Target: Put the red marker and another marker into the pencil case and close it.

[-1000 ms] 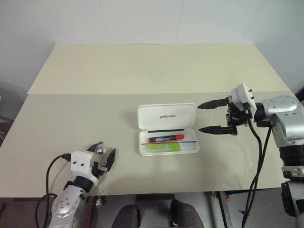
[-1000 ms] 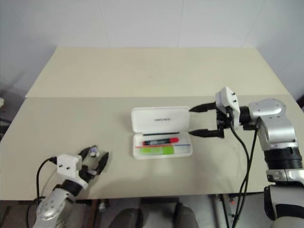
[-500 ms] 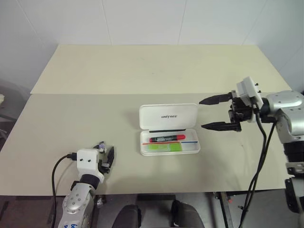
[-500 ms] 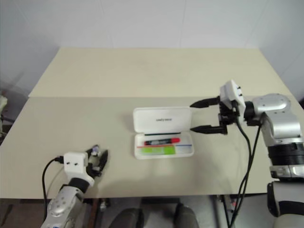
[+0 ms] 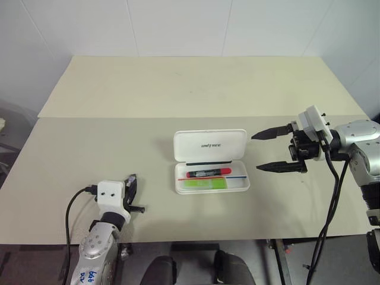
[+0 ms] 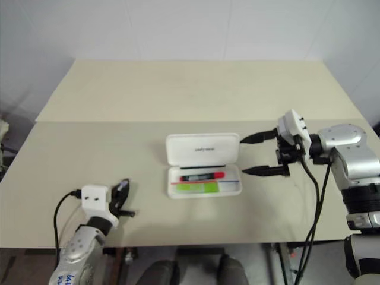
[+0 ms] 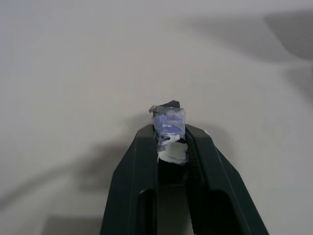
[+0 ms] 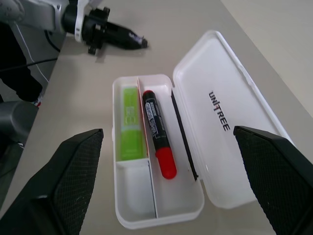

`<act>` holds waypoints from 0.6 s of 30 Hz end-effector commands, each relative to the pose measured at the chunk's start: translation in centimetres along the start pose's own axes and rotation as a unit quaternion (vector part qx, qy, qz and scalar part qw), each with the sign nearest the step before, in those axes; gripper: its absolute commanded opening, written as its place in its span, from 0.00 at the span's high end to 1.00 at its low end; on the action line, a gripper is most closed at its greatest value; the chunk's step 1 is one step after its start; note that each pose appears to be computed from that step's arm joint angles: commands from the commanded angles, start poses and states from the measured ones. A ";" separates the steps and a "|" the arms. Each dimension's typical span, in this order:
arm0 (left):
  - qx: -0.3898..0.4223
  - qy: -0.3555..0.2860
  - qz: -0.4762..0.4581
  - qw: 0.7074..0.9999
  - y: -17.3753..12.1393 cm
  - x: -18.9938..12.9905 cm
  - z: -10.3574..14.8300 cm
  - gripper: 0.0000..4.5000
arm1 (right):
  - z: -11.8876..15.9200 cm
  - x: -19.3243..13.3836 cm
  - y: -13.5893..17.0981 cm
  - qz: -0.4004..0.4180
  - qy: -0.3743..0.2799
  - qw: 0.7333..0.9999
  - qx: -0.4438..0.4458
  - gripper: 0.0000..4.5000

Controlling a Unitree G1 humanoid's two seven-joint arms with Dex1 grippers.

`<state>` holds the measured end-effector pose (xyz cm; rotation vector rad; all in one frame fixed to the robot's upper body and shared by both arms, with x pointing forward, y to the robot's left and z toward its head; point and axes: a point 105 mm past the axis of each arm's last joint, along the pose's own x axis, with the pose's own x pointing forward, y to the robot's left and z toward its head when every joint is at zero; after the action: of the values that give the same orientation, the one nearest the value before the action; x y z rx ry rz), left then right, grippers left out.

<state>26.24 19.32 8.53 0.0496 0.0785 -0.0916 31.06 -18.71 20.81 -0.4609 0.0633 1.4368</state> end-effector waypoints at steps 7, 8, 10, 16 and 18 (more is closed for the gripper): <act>0.033 -0.107 -0.045 0.993 -0.3 -0.6 5.6 0.91 | -0.5 -1.2 -0.3 -0.014 -0.003 1.000 -0.012 0.00; 0.037 -0.120 -0.056 0.990 -0.5 -0.7 6.3 0.91 | -0.6 -1.3 -0.4 -0.020 -0.003 1.000 -0.011 0.00; 0.084 -0.144 -0.129 0.978 -1.8 -0.9 7.8 0.91 | -0.9 -1.9 -0.7 -0.041 -0.001 0.999 -0.008 0.00; 0.127 -0.153 -0.269 0.942 -2.2 -1.5 8.9 0.91 | -2.0 -4.6 -1.0 -0.106 0.021 0.994 -0.004 0.00; 0.130 -0.154 -0.322 0.925 -3.0 -1.7 9.2 0.91 | -2.4 -5.1 -0.8 -0.118 0.029 0.993 -0.001 0.00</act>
<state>25.61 16.69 16.49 0.2729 -0.1800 -0.6828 31.85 -23.25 19.03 -0.4531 0.0944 1.2403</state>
